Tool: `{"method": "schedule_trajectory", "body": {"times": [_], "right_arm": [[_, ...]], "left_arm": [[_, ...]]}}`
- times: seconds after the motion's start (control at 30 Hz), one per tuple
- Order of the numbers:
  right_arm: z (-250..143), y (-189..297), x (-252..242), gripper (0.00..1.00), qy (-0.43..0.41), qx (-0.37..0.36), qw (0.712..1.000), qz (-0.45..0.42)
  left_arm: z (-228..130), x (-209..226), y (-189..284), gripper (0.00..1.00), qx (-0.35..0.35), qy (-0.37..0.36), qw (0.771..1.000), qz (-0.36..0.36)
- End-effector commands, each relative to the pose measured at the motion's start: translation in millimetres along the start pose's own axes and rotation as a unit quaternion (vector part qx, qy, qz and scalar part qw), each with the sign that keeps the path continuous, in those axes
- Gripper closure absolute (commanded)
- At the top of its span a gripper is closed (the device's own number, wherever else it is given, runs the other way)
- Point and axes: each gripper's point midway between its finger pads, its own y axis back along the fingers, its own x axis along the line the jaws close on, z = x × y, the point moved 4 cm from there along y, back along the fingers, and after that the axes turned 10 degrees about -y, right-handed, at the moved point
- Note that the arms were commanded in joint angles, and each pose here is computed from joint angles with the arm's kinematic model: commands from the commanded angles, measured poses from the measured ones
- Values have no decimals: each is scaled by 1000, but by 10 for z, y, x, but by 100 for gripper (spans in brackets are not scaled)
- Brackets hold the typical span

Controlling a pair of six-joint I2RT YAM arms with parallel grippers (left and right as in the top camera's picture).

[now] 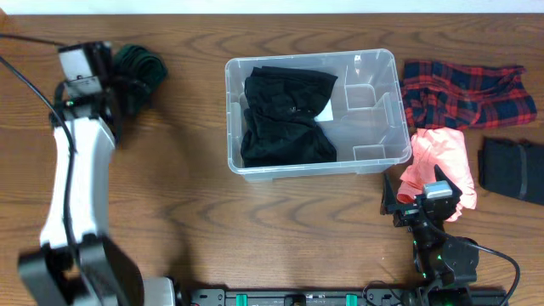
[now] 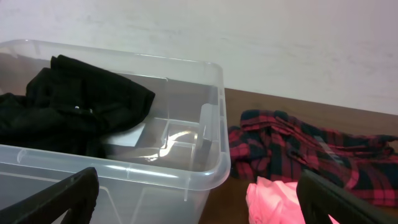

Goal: Pack container
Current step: 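Carry the dark green clothes with the left gripper into the bin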

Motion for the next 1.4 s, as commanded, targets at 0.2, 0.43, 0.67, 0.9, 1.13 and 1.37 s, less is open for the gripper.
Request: {"method": "schedule_trajectory", "body": {"times": [0.2, 0.43, 0.67, 0.9, 1.13, 1.37], "right_arm": [[-5, 2, -28, 1, 3, 0, 1000, -8], [-5, 2, -28, 1, 3, 0, 1000, -8], [-5, 2, -28, 1, 3, 0, 1000, -8], [-5, 2, -28, 1, 3, 0, 1000, -8], [-5, 2, -28, 1, 3, 0, 1000, -8], [-5, 2, -28, 1, 3, 0, 1000, -8]], "left_arm": [[819, -1130, 1244, 94, -225, -94, 963, -117], [864, -2194, 1645, 94, -285, -200, 912, -216], [659, -2870, 1434, 94, -269, -325, 877, -230], [551, -3009, 1073, 94, -227, -344, 890, -198], [449, -3127, 897, 94, -204, -356, 889, -203], [358, -3226, 747, 94, -185, -363, 889, -207]]}}
